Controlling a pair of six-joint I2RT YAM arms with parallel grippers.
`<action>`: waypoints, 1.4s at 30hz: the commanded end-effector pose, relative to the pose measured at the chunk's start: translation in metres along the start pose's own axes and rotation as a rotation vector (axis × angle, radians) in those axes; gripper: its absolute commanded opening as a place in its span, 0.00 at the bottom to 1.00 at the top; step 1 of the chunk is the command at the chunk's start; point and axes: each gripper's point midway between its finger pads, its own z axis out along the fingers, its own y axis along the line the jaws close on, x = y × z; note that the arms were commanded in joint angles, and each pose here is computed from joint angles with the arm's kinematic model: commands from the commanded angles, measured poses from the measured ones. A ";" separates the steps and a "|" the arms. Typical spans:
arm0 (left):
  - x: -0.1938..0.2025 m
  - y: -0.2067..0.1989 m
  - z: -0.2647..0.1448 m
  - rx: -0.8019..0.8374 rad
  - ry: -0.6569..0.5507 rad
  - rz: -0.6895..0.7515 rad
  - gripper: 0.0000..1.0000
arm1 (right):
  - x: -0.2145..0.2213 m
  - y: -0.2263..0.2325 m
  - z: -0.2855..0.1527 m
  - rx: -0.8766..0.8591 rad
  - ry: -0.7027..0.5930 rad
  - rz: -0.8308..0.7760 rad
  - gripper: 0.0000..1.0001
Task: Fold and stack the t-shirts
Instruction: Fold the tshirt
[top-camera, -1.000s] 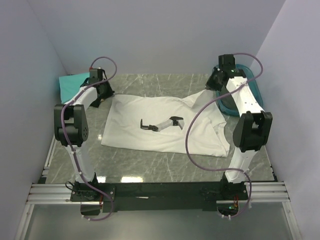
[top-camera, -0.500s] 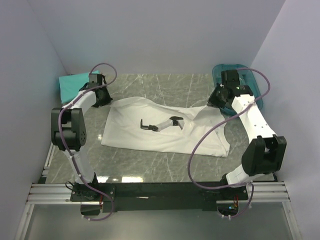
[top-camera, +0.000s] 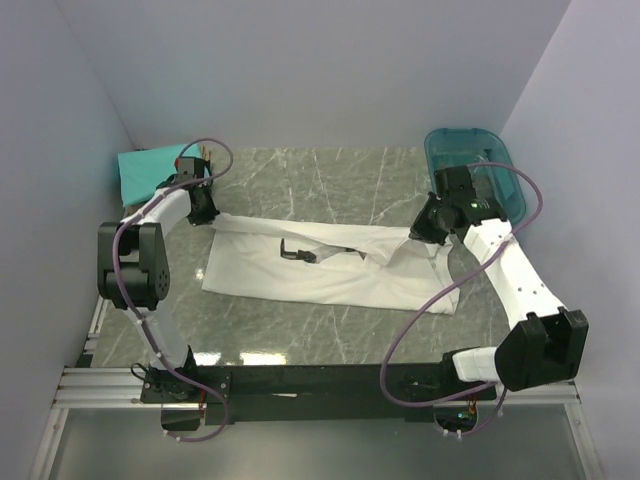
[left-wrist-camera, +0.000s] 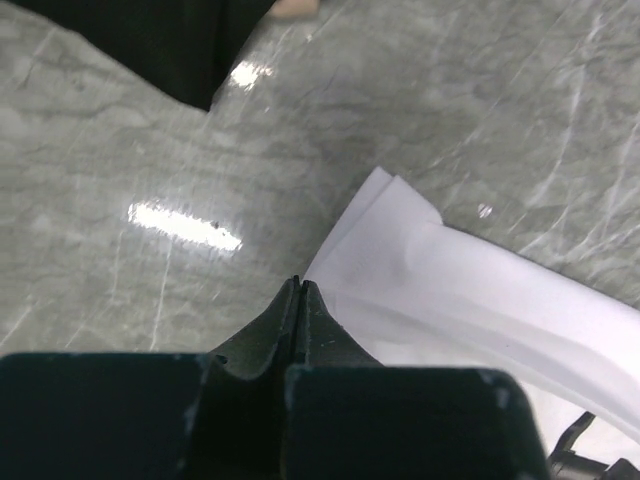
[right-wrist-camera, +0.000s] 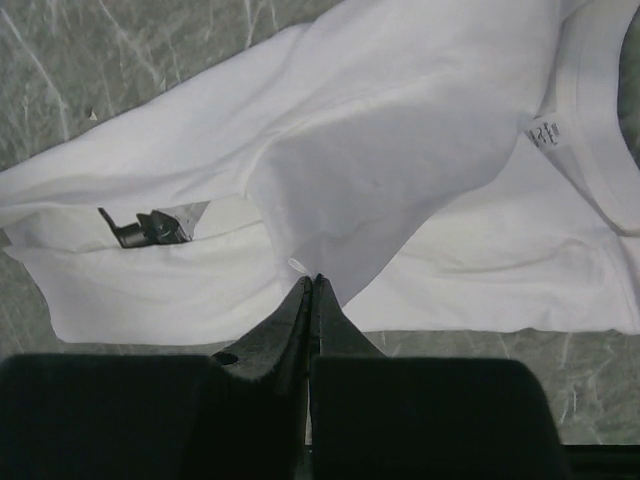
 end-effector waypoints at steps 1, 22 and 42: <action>-0.012 0.010 -0.025 -0.034 -0.064 0.002 0.00 | 0.009 -0.004 -0.011 0.012 -0.022 0.028 0.00; 0.028 0.040 -0.056 -0.106 -0.047 -0.052 0.06 | 0.060 -0.050 -0.008 0.122 0.010 0.053 0.00; -0.004 -0.043 -0.060 0.102 -0.062 -0.022 0.47 | 0.047 -0.004 -0.001 0.144 -0.066 -0.219 0.44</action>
